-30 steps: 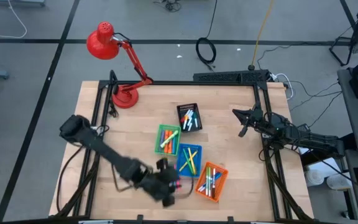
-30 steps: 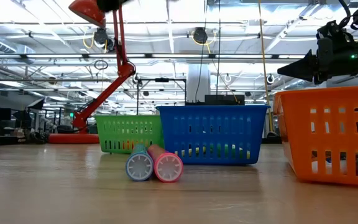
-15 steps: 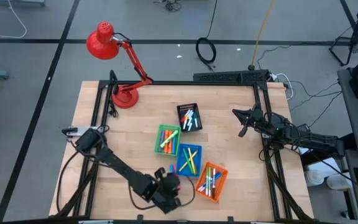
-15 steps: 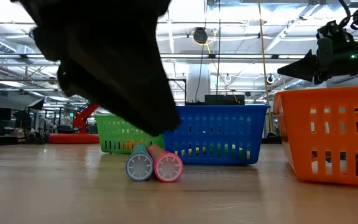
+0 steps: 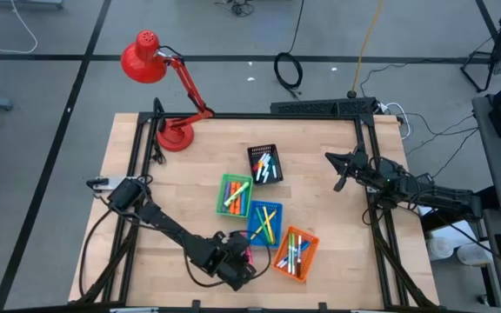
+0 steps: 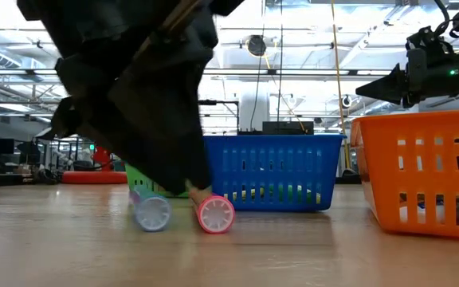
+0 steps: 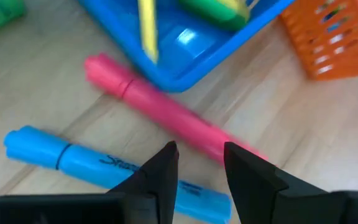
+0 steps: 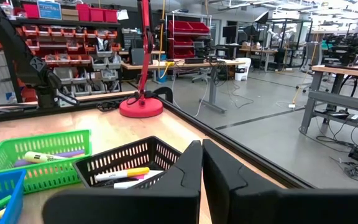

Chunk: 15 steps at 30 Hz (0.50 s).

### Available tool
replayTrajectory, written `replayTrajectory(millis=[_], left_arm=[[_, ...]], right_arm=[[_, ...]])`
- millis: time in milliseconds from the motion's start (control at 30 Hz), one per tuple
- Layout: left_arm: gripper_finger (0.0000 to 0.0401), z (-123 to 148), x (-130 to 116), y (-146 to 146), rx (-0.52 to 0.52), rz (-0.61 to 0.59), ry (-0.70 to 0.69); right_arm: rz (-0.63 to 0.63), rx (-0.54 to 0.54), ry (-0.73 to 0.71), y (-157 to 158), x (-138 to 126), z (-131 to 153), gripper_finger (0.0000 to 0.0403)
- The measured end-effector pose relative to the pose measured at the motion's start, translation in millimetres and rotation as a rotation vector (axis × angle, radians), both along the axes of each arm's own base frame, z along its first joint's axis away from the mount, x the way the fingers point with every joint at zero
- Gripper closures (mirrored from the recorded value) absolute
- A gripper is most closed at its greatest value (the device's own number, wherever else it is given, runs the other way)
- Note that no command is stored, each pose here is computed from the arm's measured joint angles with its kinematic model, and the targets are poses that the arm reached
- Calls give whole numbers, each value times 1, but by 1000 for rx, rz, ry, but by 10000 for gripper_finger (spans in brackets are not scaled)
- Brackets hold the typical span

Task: Pick & Place Markers
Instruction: Put the blue highlighter into the green basket

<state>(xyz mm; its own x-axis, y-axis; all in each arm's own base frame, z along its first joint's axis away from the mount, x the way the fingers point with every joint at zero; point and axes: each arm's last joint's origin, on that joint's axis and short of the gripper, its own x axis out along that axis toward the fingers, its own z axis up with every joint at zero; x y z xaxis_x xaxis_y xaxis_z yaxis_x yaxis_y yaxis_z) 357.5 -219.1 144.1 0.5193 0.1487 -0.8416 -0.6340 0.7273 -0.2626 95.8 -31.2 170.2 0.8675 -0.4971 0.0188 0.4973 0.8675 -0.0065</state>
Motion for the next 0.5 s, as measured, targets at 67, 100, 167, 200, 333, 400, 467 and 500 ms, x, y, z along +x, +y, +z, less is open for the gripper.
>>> replayTrajectory(millis=[67, 100, 167, 200, 333, 400, 467, 500], left_arm=[[267, -1, -3, 1, -10, 25, 34], [267, -2, -5, 2, -15, 38, 53], [268, -3, -7, 2, -26, 55, 76], [268, -2, -8, 1, -30, 59, 86], [268, 4, -9, -6, -59, 81, 77], [268, 7, -10, -9, -84, 83, 89], [268, 10, -12, -12, -115, 102, 124], [268, 12, -13, -13, -128, 114, 150]], right_arm=[[0, 0, -1, 0, 0, 0, 403], [1, 0, -1, 0, 0, 0, 403], [0, 0, 0, 0, 0, 0, 403], [0, 0, -1, 0, 0, 0, 403], [0, 0, -1, 0, 0, 0, 403], [0, 0, 0, 0, 0, 0, 403], [0, 0, -1, 0, 0, 0, 403], [0, 0, -1, 0, 0, 0, 403]])
